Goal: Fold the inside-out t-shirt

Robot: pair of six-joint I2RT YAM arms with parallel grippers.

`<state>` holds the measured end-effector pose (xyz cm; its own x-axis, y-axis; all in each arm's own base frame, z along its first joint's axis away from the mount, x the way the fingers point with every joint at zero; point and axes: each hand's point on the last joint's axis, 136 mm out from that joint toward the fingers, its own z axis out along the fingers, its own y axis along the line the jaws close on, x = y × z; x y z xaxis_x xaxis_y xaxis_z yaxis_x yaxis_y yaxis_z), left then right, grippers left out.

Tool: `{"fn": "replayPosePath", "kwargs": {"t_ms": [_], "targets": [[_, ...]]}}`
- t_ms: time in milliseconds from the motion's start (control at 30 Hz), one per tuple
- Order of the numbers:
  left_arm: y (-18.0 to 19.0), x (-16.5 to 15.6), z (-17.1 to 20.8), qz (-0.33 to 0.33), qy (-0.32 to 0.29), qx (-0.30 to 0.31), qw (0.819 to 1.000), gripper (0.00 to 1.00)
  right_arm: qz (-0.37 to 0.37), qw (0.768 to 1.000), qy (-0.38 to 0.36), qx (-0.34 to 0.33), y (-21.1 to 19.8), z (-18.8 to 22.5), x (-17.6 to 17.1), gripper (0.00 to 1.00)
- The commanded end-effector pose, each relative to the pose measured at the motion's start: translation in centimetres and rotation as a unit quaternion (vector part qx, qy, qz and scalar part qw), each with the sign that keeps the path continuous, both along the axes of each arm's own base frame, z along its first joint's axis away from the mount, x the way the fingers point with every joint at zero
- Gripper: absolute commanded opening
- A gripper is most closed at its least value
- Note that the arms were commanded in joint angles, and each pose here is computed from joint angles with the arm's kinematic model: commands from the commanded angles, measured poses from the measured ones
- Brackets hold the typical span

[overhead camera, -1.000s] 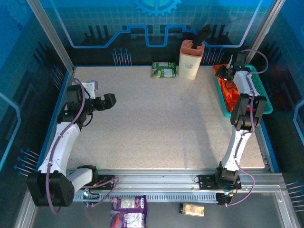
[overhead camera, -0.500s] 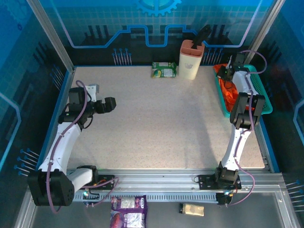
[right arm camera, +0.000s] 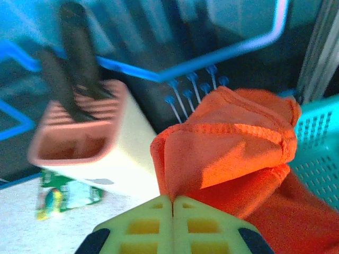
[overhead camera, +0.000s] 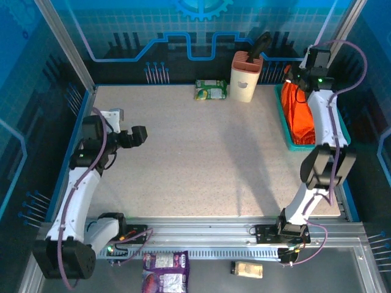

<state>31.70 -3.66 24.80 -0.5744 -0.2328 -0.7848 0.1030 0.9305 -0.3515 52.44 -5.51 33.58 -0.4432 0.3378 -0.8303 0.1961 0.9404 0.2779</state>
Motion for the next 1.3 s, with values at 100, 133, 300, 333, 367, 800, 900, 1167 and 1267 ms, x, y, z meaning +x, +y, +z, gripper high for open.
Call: {"fn": "replayPosePath", "kwargs": {"t_ms": [100, 133, 300, 333, 367, 800, 900, 1167, 1267], "targets": [[-1.6, -1.5, 4.9, -0.015, -0.051, -0.057, 0.997, 0.99, 0.062, 0.997, -0.047, -0.011, 5.6, 7.3, -6.2, 0.00], [-1.8, -1.7, 5.4, -0.018, -0.057, -0.062, 0.996, 0.99, 0.075, 0.996, -0.051, -0.010, 6.7, 8.2, -7.2, 0.00], [-2.6, -2.3, 7.9, -0.034, -0.088, -0.088, 0.992, 0.99, 0.165, 0.983, -0.083, 0.021, 13.1, 12.8, -11.6, 0.00], [-2.8, -2.4, 8.2, -0.038, -0.091, -0.092, 0.991, 0.99, 0.185, 0.978, -0.089, 0.028, 14.4, 13.5, -12.3, 0.00], [-3.0, -2.4, 8.7, -0.042, -0.094, -0.097, 0.990, 0.98, 0.204, 0.973, -0.096, 0.037, 15.9, 14.3, -13.1, 0.00], [-4.9, -2.6, 10.6, -0.086, -0.101, -0.142, 0.981, 0.94, 0.406, 0.894, -0.159, 0.107, 31.5, 21.1, -20.3, 0.00], [-5.1, -2.8, 10.3, -0.088, -0.094, -0.141, 0.982, 0.94, 0.389, 0.903, -0.146, 0.107, 31.7, 19.7, -19.0, 0.00], [-5.3, -2.9, 7.4, -0.085, -0.051, -0.143, 0.985, 0.90, 0.258, 0.963, -0.029, 0.065, 26.5, 6.5, -12.7, 0.01], [-5.5, -2.7, 5.9, -0.085, -0.028, -0.149, 0.985, 0.90, 0.188, 0.980, 0.038, 0.058, 22.1, 0.0, -10.8, 0.07]]}}
